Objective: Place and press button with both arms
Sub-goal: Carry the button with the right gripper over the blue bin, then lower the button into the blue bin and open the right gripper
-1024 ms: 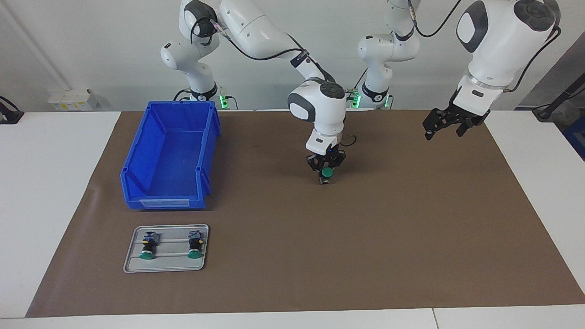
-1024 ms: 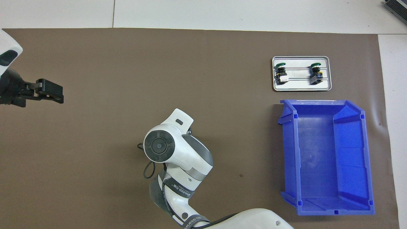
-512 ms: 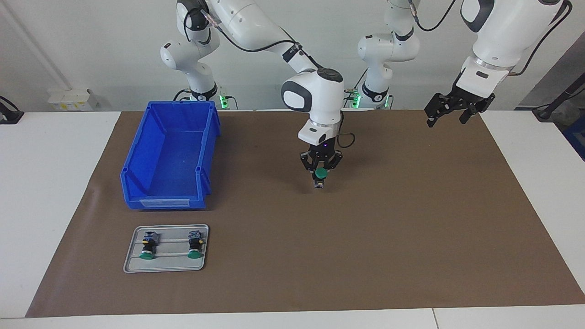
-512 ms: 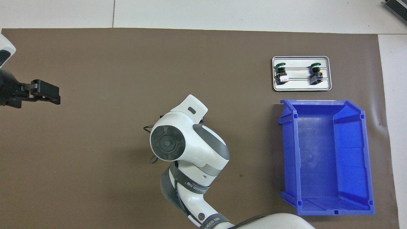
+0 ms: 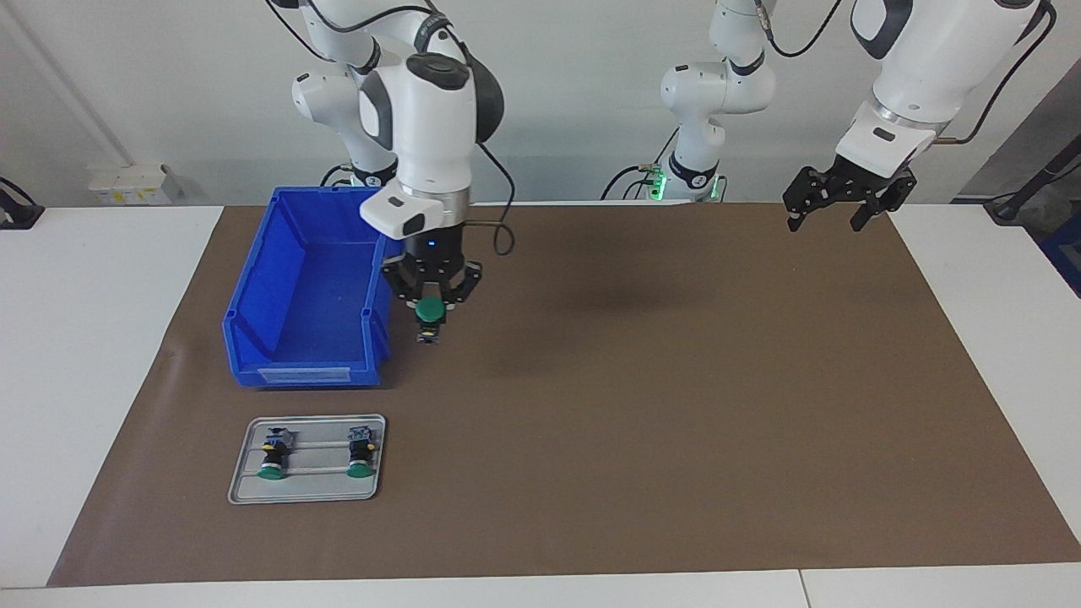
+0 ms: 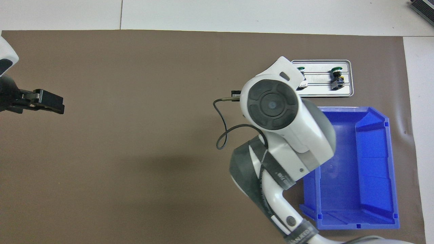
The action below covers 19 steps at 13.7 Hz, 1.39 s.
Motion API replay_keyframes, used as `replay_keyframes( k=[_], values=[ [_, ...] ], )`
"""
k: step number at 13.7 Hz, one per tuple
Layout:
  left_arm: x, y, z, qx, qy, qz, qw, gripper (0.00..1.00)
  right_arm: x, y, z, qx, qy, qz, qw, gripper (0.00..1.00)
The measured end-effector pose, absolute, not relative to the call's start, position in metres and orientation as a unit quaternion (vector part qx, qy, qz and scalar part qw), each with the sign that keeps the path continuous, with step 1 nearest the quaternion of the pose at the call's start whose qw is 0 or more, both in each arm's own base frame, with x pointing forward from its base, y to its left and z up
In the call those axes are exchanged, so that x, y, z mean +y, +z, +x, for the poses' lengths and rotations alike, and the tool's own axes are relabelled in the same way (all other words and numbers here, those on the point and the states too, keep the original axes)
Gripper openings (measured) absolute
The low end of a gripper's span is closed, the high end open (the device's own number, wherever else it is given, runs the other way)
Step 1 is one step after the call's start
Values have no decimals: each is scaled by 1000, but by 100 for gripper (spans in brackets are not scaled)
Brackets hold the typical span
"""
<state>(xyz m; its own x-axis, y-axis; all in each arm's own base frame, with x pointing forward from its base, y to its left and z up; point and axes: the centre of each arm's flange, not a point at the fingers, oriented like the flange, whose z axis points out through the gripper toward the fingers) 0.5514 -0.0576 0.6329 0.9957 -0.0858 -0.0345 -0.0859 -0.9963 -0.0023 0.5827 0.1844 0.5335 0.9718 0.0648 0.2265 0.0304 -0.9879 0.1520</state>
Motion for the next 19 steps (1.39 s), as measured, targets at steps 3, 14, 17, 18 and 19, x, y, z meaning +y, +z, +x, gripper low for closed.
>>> replay_keyframes(
  k=[3,14,17,18,19],
  values=[
    [-55,629,550,40,23,-999,2,100,71,520,566,41,83,993,69,32],
    [-45,630,548,31,25,-999,2,100,-19,362,470,47,91,994,47,32],
    [-45,630,548,31,25,-999,2,100,-22,339,471,27,96,995,28,32],
    [-45,630,548,31,25,-999,2,100,-21,333,472,26,95,995,26,32],
    [-45,630,548,31,25,-999,2,100,-20,329,473,26,93,995,25,32]
  ],
)
